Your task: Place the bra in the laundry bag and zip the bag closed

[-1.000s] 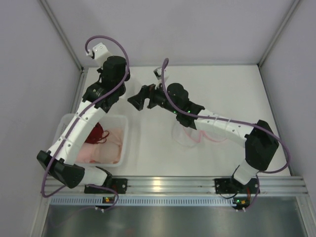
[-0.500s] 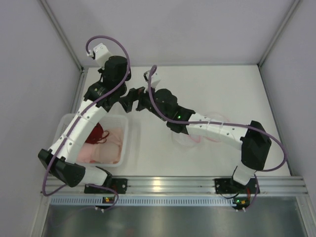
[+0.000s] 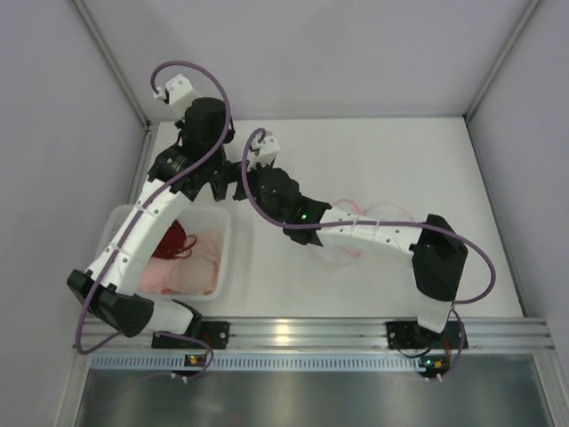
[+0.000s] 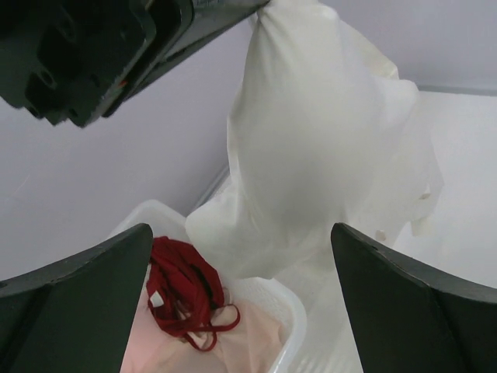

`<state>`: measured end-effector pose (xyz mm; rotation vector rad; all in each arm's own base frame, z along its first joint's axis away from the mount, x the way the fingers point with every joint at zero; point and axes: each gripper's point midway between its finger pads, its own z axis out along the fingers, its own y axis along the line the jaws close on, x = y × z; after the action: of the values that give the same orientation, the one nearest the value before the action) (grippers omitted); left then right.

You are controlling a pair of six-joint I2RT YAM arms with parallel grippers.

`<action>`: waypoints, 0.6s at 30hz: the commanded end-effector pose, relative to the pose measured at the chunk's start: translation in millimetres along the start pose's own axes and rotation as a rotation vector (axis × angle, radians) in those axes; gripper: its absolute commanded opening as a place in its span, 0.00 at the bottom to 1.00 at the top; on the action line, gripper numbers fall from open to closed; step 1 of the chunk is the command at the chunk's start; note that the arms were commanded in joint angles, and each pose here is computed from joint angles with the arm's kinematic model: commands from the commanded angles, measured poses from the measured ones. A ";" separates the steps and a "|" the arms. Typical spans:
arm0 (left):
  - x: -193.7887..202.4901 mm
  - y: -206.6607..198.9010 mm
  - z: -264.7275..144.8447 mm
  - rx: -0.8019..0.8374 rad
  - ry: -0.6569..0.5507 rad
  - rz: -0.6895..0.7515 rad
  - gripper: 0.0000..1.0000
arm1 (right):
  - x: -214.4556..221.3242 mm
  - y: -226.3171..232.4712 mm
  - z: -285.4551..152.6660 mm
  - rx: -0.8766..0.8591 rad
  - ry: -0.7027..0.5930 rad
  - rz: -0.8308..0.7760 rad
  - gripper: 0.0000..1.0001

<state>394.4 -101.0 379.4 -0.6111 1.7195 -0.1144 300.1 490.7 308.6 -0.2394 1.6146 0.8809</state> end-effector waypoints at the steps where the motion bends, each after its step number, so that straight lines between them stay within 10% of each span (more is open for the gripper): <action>1: -42.8 -11.4 -17.0 0.065 -0.082 -0.086 0.00 | -38.2 15.3 9.0 0.041 -0.143 0.055 0.99; 7: -48.2 -14.4 -24.8 0.097 -0.080 -0.104 0.00 | -32.0 12.9 20.1 0.083 -0.203 0.032 0.97; 18: -65.0 -6.4 -37.2 0.099 -0.118 -0.086 0.00 | -49.7 1.6 6.9 0.087 -0.292 -0.071 0.20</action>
<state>380.5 -98.5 407.5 -0.5905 1.6753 -0.1817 330.8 502.7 302.4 -0.1471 1.5025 0.7092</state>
